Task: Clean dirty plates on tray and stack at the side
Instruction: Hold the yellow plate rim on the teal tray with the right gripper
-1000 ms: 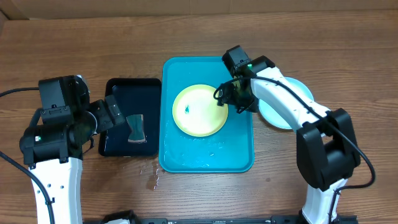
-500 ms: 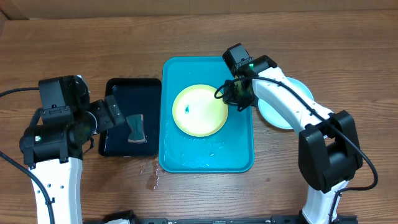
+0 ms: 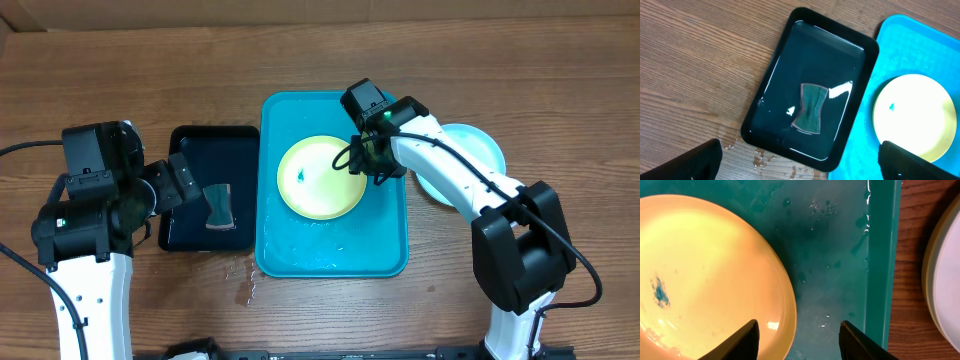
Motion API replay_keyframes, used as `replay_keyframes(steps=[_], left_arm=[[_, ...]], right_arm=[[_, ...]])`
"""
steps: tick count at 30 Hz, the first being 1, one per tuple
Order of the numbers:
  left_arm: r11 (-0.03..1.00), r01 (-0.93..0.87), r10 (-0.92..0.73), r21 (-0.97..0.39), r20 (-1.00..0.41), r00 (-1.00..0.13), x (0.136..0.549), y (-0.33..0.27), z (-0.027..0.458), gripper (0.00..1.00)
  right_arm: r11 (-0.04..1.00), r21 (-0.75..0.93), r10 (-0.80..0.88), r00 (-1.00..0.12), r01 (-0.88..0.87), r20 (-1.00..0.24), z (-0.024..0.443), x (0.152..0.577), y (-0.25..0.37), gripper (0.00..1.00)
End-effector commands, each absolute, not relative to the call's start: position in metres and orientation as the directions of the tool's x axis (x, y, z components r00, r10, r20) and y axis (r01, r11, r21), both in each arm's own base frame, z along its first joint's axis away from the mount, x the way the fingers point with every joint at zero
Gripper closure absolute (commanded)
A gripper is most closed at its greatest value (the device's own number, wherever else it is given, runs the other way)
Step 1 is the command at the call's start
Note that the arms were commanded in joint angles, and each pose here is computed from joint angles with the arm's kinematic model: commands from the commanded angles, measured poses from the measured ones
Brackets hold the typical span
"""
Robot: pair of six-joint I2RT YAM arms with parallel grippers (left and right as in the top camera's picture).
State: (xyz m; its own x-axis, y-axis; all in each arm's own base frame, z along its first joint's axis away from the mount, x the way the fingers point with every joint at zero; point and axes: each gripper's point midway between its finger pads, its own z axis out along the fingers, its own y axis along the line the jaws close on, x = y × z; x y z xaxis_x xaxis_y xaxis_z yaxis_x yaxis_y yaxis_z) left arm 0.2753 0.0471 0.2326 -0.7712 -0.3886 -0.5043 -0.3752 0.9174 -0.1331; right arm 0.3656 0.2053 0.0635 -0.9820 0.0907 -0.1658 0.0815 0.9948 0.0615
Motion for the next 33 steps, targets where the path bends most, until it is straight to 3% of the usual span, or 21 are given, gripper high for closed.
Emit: replay_keyframes(steps=[1,21,33], left_arm=[[0.923,-0.367,-0.372,-0.119,-0.523,-0.767,0.277,0.049,0.238,0.0],[0.923,-0.367,-0.372,-0.119,-0.523,-0.767,0.277,0.049,0.238,0.0],[0.923,-0.367,-0.372,-0.119,-0.523,-0.767,0.277,0.049,0.238,0.0]], right_arm=[[0.994,0.074,0.095,-0.98,0.083,-0.177,0.07,0.365,0.204,0.47],[0.995,0.081,0.07,-0.981,0.056,-0.183,0.041,0.361,0.203,0.78],[0.994,0.11,-0.005,-0.982,-0.026,-0.19,0.036,0.361,0.21,0.8]])
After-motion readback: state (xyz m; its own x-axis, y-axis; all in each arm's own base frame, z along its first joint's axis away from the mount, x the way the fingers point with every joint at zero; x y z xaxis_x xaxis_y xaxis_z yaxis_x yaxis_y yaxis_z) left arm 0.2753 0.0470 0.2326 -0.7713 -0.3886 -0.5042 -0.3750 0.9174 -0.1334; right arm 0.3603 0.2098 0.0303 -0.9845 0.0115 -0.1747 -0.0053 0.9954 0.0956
